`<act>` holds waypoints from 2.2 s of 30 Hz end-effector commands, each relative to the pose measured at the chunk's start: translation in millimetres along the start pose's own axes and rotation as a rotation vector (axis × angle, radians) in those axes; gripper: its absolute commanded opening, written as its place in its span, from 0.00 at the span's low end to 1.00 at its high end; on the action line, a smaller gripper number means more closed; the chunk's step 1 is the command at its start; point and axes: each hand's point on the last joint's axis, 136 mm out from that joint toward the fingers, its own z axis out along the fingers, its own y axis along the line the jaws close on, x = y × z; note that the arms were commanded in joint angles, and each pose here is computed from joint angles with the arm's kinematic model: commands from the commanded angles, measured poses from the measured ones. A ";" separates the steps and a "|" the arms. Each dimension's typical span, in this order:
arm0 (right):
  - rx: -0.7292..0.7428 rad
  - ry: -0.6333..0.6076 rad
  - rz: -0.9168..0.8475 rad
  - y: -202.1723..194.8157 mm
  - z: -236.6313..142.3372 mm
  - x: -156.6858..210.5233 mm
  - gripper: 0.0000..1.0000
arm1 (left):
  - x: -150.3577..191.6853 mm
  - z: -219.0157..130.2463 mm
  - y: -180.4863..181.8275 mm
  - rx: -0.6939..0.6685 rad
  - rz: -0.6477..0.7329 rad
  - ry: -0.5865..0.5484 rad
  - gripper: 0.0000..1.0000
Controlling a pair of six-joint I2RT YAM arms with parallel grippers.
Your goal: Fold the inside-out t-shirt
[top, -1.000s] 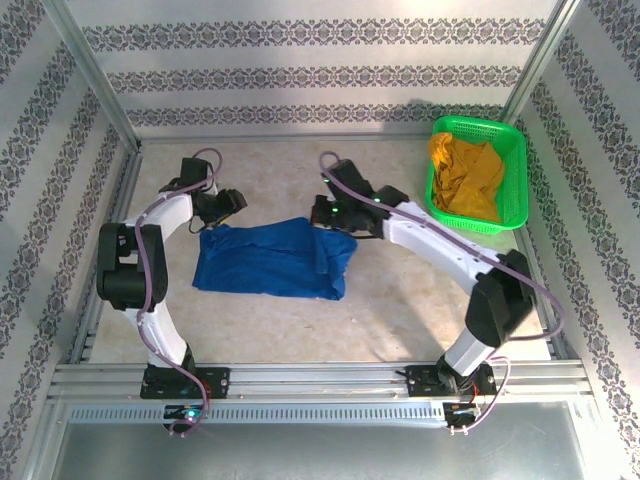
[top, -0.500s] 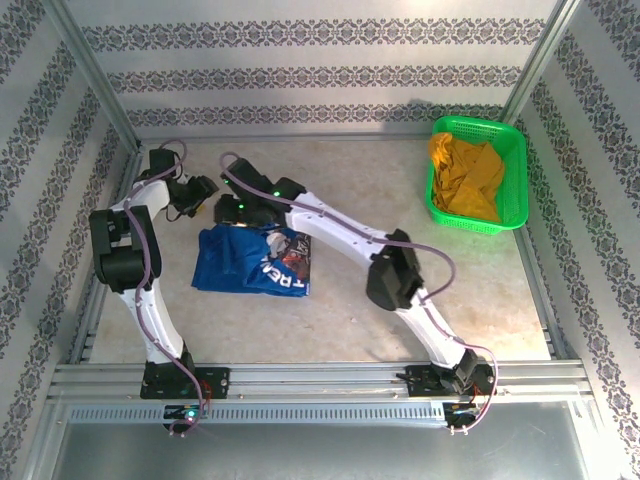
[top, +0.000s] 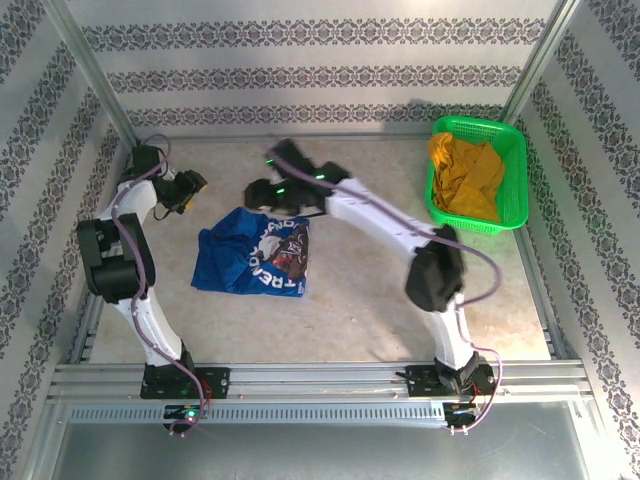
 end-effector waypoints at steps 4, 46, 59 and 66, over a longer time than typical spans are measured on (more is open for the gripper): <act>0.055 -0.011 0.174 -107.1 13.6 -13.6 0.66 | 100.2 -30.7 -23.7 -0.076 0.196 0.082 0.61; 0.118 0.156 0.373 -180.7 91.0 72.0 0.04 | 195.7 -100.4 80.4 -0.423 0.148 -0.170 0.01; 0.113 0.156 0.368 -181.1 89.9 72.0 0.02 | 131.5 -105.6 22.3 -0.307 0.312 -0.219 0.65; 0.116 0.154 0.366 -180.9 91.4 72.9 0.00 | 143.6 -57.0 -34.7 -0.229 0.517 -0.065 0.66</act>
